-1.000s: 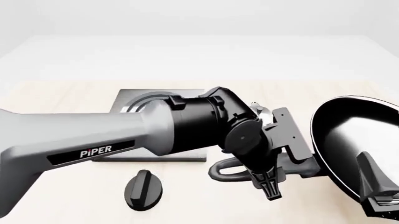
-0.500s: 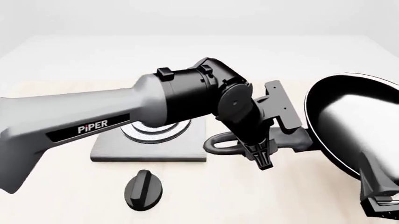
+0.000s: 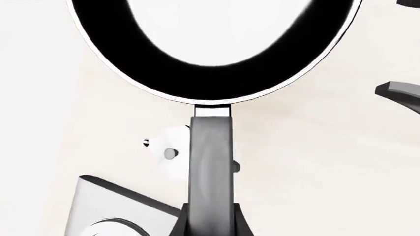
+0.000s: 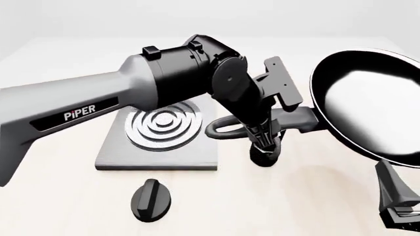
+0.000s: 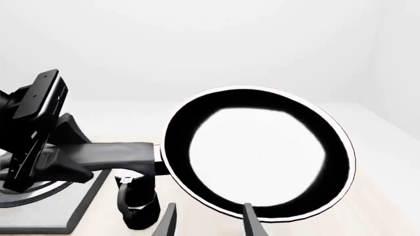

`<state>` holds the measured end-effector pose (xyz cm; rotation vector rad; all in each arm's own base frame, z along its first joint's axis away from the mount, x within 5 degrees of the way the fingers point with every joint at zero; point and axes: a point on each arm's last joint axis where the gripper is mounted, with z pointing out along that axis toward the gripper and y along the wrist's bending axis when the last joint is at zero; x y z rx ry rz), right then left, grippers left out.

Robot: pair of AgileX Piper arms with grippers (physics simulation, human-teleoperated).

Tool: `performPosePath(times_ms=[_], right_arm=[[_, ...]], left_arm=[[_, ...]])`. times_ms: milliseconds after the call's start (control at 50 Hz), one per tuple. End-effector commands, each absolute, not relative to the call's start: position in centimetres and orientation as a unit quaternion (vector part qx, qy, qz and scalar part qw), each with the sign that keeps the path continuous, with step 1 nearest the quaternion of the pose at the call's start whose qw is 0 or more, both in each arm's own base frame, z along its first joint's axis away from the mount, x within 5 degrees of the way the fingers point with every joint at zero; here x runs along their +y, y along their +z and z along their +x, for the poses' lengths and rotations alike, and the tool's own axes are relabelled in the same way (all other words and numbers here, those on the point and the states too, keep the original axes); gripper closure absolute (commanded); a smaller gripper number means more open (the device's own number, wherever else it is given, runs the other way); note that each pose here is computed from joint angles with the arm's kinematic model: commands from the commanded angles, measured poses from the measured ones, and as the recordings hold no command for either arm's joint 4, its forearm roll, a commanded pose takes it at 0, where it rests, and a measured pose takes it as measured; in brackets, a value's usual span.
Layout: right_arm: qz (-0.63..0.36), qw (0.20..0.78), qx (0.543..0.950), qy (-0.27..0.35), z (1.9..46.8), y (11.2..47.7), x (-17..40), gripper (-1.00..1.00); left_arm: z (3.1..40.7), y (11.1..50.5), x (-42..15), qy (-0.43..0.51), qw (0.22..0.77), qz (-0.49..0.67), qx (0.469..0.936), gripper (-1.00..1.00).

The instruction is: Put the frying pan on the stove.

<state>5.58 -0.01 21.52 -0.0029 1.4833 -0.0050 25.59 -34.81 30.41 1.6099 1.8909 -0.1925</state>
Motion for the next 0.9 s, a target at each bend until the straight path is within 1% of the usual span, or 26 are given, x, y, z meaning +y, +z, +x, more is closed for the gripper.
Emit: performPosePath(times_ms=[20,140,180,340,360,380,400,440,560,660,760,840,860,900], right_arm=[[-0.001,0.737,0.676,-0.002,5.6,21.5,0.0,-1.0],[-0.002,0.737,0.676,-0.002,5.6,21.5,0.0,-1.0],[-0.001,0.737,0.675,-0.002,5.6,21.5,0.0,-1.0],[-0.001,0.737,0.675,-0.002,5.6,21.5,0.0,-1.0],[-0.001,0.737,0.676,-0.002,5.6,21.5,0.0,-1.0],[-0.001,0.737,0.676,-0.002,5.6,21.5,0.0,-1.0],[-0.001,0.737,0.675,-0.002,5.6,21.5,0.0,-1.0],[-0.001,0.737,0.675,-0.002,5.6,21.5,0.0,-1.0],[-0.001,0.737,0.676,-0.002,5.6,21.5,0.0,-1.0],[-0.001,0.737,0.676,-0.002,5.6,21.5,0.0,-1.0],[-0.001,0.737,0.676,-0.002,5.6,21.5,0.0,-1.0],[-0.001,0.737,0.676,-0.002,5.6,21.5,0.0,-1.0],[-0.002,0.737,0.675,-0.002,5.6,21.5,0.0,-1.0],[-0.002,0.737,0.675,-0.002,5.6,21.5,0.0,-1.0]], left_arm=[[27.0,33.4,-33.4,-0.073,0.365,0.593,0.714,1.0],[27.8,34.0,-32.6,-0.07,0.379,0.581,0.717,1.0],[28.6,34.4,-31.9,-0.067,0.387,0.571,0.721,1.0],[29.5,34.5,-31.2,-0.065,0.391,0.555,0.731,1.0],[29.8,34.6,-30.9,-0.064,0.394,0.549,0.735,1.0],[29.4,34.8,-31.2,-0.071,0.392,0.545,0.738,1.0],[30.2,34.7,-30.6,-0.065,0.394,0.539,0.741,1.0],[29.6,34.7,-30.8,-0.071,0.392,0.537,0.744,1.0],[30.9,34.4,-29.1,-0.068,0.396,0.506,0.763,1.0],[30.6,34.7,-28.2,-0.076,0.405,0.483,0.773,1.0],[31.1,34.7,-26.3,-0.071,0.41,0.46,0.784,1.0],[30.8,35.5,-25.1,-0.069,0.423,0.451,0.783,1.0],[30.1,35.9,-25.4,-0.079,0.424,0.446,0.784,1.0],[30.9,35.6,-24.3,-0.067,0.424,0.44,0.789,1.0]])
